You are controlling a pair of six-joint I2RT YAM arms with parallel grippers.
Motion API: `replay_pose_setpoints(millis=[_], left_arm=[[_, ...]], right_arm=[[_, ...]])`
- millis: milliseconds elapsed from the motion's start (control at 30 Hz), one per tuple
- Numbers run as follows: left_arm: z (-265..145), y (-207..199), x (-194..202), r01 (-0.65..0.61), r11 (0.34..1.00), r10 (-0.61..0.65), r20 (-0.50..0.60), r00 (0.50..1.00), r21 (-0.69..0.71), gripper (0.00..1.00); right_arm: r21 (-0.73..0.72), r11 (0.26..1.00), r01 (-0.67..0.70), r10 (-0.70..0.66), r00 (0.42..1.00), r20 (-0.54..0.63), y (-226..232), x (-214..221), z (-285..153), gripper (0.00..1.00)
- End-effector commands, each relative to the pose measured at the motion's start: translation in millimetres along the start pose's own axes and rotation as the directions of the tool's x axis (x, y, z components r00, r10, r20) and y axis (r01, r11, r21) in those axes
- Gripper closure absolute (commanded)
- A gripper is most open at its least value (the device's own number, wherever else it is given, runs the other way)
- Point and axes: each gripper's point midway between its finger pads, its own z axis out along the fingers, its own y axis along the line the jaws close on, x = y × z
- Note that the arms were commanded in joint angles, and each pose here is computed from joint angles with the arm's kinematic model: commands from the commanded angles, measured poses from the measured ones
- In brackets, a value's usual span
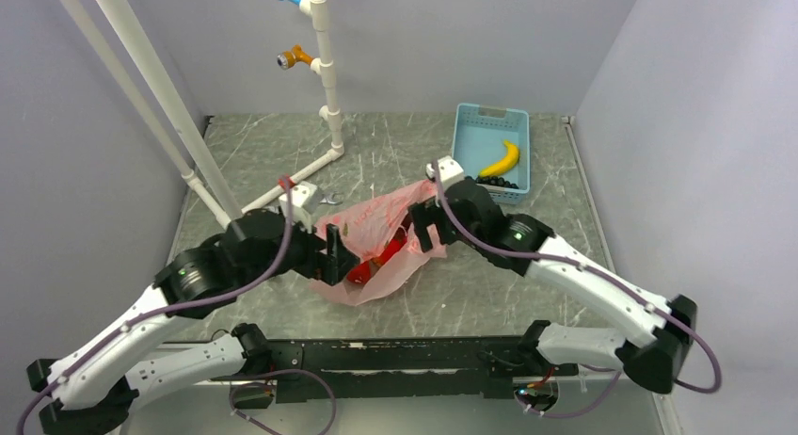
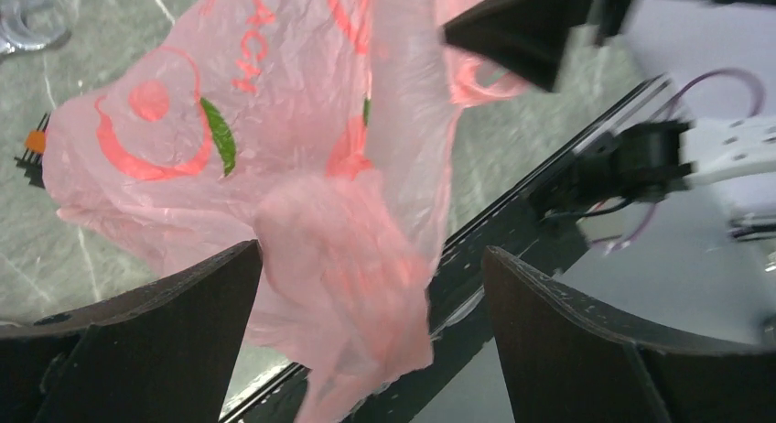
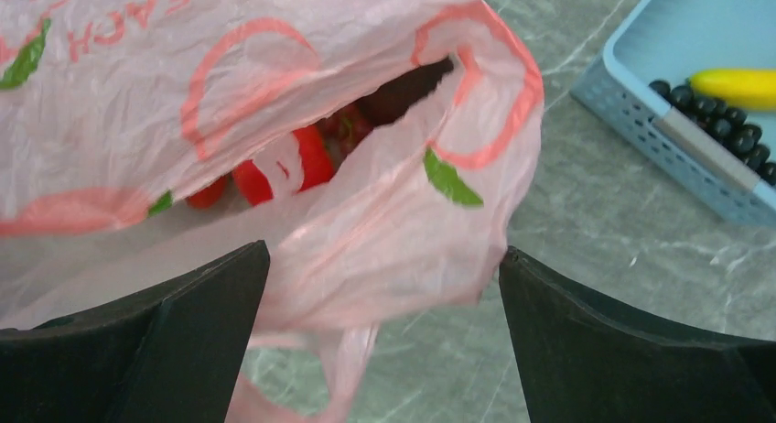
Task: Take the fake fruits out of the plastic bag
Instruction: Adjust the plastic bag at the center of the board, then take out the fake fruit from the plastic bag.
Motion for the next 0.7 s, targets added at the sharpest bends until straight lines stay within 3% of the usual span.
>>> replay_pose_setpoints(millis=[0, 67, 133, 267, 367, 500, 567, 667], left_arm=[[13, -2, 8, -0.04, 0.999, 0.041, -0.023, 0.999, 0.027, 0.09], [18, 5, 19, -0.02, 1.0, 0.02, -0.051, 0.999, -0.004, 0.22], [21, 12, 32, 0.006, 1.0, -0.008, -0.071, 0.997, -0.022, 0.36], [23, 11, 48, 0.059, 0.998, -0.057, -0.063, 0.996, 0.023, 0.59], [21, 20, 49, 0.112, 0.994, -0.112, -0.006, 0.994, -0.004, 0.82], [16, 22, 30, 0.114, 0.992, -0.12, 0.153, 0.981, 0.046, 0.99], [11, 21, 17, 0.099, 0.993, -0.113, 0.236, 0.965, 0.071, 1.0], [4, 27, 2, 0.113, 0.992, -0.124, 0.329, 0.936, 0.054, 1.0]], right_arm=[[-0.009, 0.998, -0.06, 0.059, 0.996, -0.07, -3, 44, -15, 0.01], [0.114, 0.989, -0.096, 0.11, 0.986, -0.122, -21, 69, -11, 0.03], [0.279, 0.948, -0.15, 0.193, 0.972, -0.132, -45, 87, -12, 0.17], [0.329, 0.904, -0.273, 0.309, 0.949, -0.062, -55, 104, -18, 0.67], [0.303, 0.857, -0.416, 0.42, 0.906, 0.058, -60, 107, -30, 0.97], [0.113, 0.817, -0.566, 0.549, 0.823, 0.147, -41, 103, -33, 1.0], [0.024, 0.793, -0.609, 0.598, 0.785, 0.16, -32, 101, -35, 1.0], [0.102, 0.75, -0.654, 0.635, 0.754, 0.168, -47, 122, -42, 1.0]])
